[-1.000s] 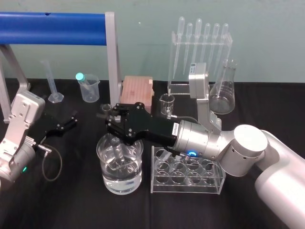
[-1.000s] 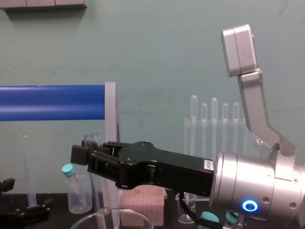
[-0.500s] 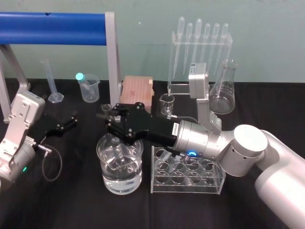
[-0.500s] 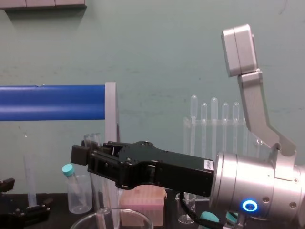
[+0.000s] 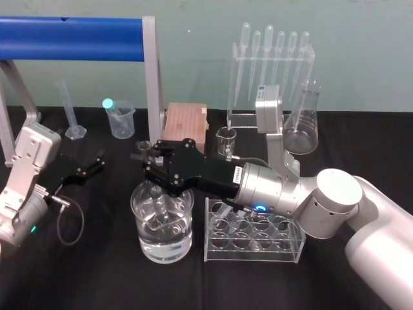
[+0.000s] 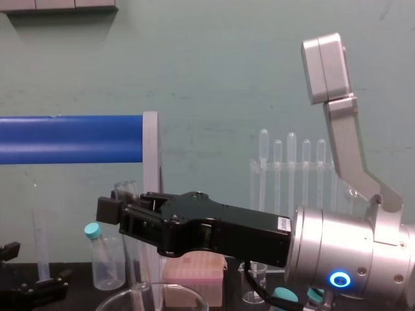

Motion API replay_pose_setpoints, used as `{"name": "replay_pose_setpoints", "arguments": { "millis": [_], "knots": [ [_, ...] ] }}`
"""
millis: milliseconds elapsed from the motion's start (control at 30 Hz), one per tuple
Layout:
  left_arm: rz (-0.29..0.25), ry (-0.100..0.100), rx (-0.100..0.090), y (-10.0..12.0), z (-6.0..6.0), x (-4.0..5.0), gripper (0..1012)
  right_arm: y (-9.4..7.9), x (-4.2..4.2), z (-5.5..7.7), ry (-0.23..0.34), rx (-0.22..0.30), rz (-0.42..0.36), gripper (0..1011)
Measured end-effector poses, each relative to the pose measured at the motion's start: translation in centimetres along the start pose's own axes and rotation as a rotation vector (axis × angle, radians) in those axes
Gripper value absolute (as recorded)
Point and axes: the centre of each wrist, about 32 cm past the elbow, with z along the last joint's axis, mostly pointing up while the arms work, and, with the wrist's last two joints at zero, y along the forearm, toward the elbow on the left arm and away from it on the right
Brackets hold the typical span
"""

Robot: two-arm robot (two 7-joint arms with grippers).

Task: Hold the test tube with one hand and immerse one end into the beaker, then return it to the test tube rack.

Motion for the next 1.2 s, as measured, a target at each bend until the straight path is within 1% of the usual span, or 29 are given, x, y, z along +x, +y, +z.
{"name": "replay_pose_setpoints", "arguments": {
  "millis": [1200],
  "knots": [
    [0.0, 0.0, 0.0, 0.0, 0.0, 0.0, 1000, 0.0, 0.0, 0.0, 0.0, 0.0, 0.0, 227]
  ]
}}
